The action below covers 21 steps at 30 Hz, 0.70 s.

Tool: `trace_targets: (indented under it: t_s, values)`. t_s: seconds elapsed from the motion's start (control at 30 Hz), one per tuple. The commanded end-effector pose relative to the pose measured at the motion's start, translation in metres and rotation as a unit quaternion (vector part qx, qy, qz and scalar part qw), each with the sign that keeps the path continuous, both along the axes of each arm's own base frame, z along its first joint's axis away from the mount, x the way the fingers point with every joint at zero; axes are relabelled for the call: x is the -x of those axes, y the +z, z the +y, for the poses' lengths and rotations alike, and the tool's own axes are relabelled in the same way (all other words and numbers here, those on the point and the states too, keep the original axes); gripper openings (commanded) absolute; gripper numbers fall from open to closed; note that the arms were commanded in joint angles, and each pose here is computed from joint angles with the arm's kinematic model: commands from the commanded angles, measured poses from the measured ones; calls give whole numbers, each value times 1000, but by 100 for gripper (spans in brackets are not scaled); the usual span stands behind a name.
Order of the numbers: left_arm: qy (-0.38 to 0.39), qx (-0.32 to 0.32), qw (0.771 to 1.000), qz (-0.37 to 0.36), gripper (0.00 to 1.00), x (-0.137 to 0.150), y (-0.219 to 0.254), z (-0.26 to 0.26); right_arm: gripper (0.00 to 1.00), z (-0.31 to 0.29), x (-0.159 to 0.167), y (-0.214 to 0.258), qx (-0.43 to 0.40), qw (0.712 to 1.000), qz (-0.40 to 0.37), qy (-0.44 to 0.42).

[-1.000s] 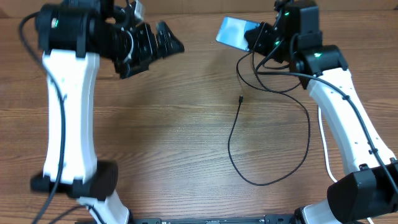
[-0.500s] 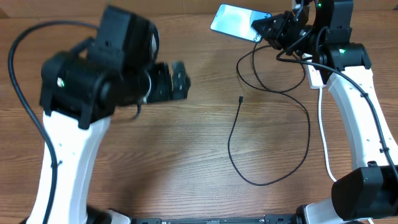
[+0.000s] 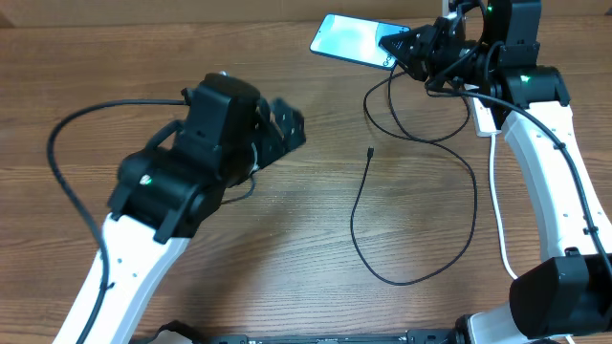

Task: Plug charger to phone and switch on socket

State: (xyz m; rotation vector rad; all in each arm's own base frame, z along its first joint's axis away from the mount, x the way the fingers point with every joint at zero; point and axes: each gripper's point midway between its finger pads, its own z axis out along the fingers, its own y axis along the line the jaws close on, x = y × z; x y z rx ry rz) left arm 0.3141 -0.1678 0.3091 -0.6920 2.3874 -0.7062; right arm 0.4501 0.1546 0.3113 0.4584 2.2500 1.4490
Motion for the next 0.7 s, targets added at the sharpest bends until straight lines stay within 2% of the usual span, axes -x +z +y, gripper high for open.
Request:
trace_targets:
  t_s: [0.0,0.17,0.37,0.6,0.67]
  values:
    - [115,99,988,30,100,-27,-14,-10,4,6,8,25,-61,997,49,-6]
    - [137,191,971,35,100,-69,-21,-46,4,9,11,26,-101,989,109,-20]
    - [70,320,941,87,99,-92,-23,-108,4,21,19,29,-132,979,153,-9]
    - [70,342,934,80,97,-104,-20,-111,4,23,22,26,-130,978,162,-7]
    - [63,361,926,87,93,-106,-15,-109,4,23,22,26,-130,978,162,-7]
